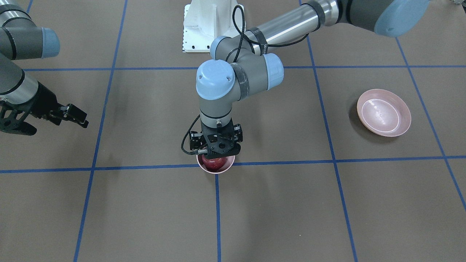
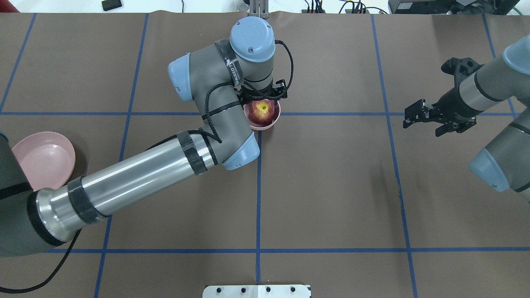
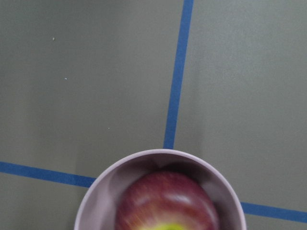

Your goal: Move apple from plate to bowl

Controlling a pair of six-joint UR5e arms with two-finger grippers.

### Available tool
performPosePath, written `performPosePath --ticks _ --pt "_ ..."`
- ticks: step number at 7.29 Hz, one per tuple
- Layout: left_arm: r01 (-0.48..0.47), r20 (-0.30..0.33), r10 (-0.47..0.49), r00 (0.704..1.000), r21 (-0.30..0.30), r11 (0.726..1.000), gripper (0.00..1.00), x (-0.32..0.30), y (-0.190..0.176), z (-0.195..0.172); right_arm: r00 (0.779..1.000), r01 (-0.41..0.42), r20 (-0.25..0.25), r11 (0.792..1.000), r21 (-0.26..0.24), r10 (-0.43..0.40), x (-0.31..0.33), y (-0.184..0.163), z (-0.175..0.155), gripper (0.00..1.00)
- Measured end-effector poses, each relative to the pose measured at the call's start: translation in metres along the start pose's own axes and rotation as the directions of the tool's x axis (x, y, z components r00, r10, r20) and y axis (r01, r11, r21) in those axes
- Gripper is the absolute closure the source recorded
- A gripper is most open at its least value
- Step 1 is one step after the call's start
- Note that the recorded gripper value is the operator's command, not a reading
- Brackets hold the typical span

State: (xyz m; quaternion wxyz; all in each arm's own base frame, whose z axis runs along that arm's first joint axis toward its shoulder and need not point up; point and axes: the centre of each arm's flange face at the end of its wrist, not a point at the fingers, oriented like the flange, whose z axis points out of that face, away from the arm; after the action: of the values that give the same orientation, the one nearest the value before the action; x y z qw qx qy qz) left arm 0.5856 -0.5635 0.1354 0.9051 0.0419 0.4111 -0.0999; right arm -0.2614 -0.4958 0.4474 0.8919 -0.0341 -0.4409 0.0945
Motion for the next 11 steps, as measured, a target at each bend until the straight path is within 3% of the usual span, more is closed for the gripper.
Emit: performPosePath --ticks 2,4,6,8,11 --pt "-0.073 -0.037 0.074 0.997 0.025 0.997 0.03 -0.111 0.038 -0.064 1.0 0.005 0.001 1.0 0.012 -0.005 0.01 -0.001 -0.009 0.0" --pt "-0.217 -0.018 0.218 0.976 0.032 0.976 0.03 -0.237 0.051 -0.114 0.998 0.065 -0.013 0.997 0.046 -0.064 0.068 -0.006 -0.04 0.0" --pt "-0.351 0.028 0.351 0.936 -0.011 0.936 0.03 -0.369 0.021 -0.145 0.987 0.156 -0.045 0.985 0.078 -0.153 0.136 -0.016 -0.073 0.0" --pt "-0.453 0.058 0.455 0.889 -0.045 0.891 0.03 -0.483 -0.024 -0.167 0.983 0.18 -0.042 0.98 0.088 -0.177 0.179 -0.017 -0.094 0.0" --pt "-0.496 0.031 0.5 0.865 -0.098 0.863 0.03 -0.648 -0.095 -0.174 0.982 0.187 -0.024 0.979 0.078 -0.186 0.211 -0.007 -0.103 0.0"
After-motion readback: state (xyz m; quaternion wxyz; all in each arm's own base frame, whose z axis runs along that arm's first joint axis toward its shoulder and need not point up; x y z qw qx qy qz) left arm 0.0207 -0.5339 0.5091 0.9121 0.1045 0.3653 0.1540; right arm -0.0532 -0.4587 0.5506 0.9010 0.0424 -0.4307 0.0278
